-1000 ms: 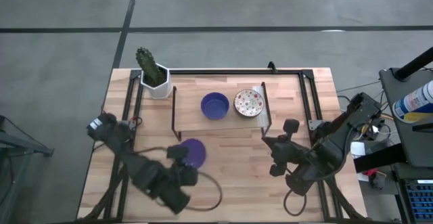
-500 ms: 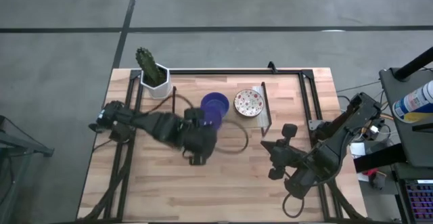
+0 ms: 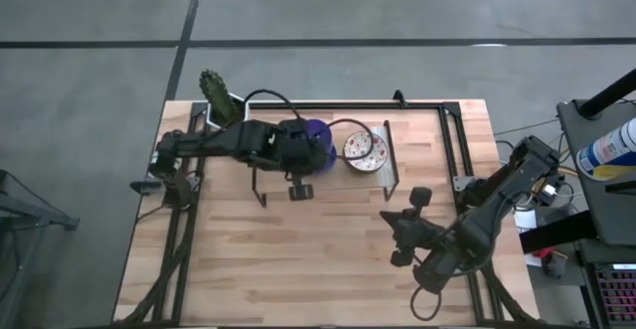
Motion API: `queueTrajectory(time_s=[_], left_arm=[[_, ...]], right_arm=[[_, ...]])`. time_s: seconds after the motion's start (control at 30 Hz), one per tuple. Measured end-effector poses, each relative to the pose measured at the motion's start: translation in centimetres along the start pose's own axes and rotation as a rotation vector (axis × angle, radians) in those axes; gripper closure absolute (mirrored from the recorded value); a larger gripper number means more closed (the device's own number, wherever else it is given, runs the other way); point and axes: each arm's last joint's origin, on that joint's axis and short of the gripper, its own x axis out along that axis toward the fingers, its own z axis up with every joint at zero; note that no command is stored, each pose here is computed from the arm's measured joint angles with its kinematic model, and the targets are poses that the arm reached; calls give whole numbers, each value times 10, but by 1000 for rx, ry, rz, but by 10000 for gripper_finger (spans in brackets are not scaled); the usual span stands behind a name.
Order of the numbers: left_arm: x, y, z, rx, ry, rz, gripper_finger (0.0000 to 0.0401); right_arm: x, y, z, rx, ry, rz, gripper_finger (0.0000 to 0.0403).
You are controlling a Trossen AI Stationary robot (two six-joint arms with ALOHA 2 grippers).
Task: Pick & Place Mini bowls
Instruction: Stack the blue bowl on the stacked blue bowl on the shelf
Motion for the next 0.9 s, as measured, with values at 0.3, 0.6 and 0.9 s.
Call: queueTrajectory(time_s=[0.3, 0.6, 0.9], left_arm=[[12, -1, -1, 100, 14, -36, 401], [47, -13, -12, 164, 95, -42, 401], [52, -13, -13, 174, 107, -15, 401]], right_arm=[[4, 4, -7, -6, 4, -3, 394], [4, 5, -5, 16, -8, 7, 394], [3, 6, -4, 18, -13, 12, 394]])
